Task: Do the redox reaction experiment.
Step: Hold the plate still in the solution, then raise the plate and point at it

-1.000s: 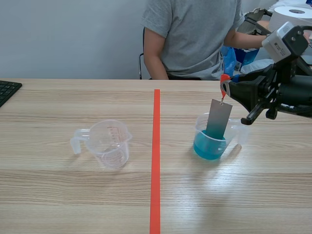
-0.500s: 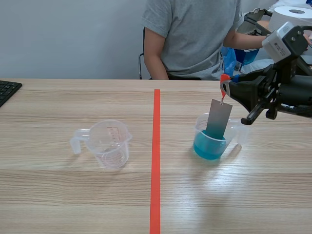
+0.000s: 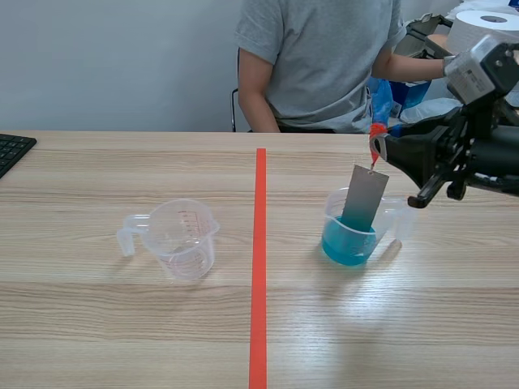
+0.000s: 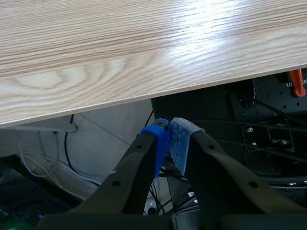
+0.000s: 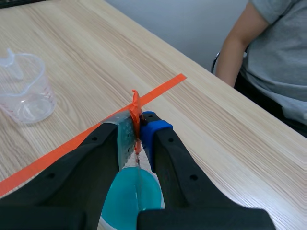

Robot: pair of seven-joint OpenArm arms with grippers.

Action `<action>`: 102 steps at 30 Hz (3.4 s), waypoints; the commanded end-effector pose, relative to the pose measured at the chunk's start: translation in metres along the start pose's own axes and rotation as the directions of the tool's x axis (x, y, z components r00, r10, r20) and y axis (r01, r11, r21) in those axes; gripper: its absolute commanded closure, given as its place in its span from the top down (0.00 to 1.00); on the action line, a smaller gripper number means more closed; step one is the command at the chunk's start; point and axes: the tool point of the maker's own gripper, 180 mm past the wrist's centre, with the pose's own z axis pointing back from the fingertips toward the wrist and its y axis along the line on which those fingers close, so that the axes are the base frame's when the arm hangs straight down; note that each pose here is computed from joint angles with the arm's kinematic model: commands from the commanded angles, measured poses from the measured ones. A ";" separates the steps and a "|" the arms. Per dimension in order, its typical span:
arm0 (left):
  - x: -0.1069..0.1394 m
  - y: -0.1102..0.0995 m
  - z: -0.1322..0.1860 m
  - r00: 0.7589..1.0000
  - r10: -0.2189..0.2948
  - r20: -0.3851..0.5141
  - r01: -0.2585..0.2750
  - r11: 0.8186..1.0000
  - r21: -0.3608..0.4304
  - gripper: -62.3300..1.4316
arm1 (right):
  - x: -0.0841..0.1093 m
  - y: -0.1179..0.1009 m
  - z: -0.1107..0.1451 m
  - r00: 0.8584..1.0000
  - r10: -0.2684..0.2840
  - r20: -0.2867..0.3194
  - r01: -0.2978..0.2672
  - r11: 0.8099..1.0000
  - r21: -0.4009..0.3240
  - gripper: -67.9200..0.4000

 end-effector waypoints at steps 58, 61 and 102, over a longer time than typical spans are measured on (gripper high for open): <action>0.006 -0.002 -0.001 1.000 0.000 0.020 0.000 1.000 -0.005 0.10 | 0.155 0.022 0.048 0.959 0.170 0.225 -0.178 0.984 0.014 0.03; 0.006 -0.002 -0.001 1.000 0.000 0.020 0.000 1.000 -0.005 0.10 | 0.155 0.022 0.048 0.960 0.168 0.226 -0.176 0.984 0.015 0.03; 0.191 -0.002 -0.034 0.824 -0.348 0.448 0.489 0.835 -0.251 0.10 | 0.154 0.022 0.048 0.960 0.166 0.224 -0.174 0.985 0.014 0.03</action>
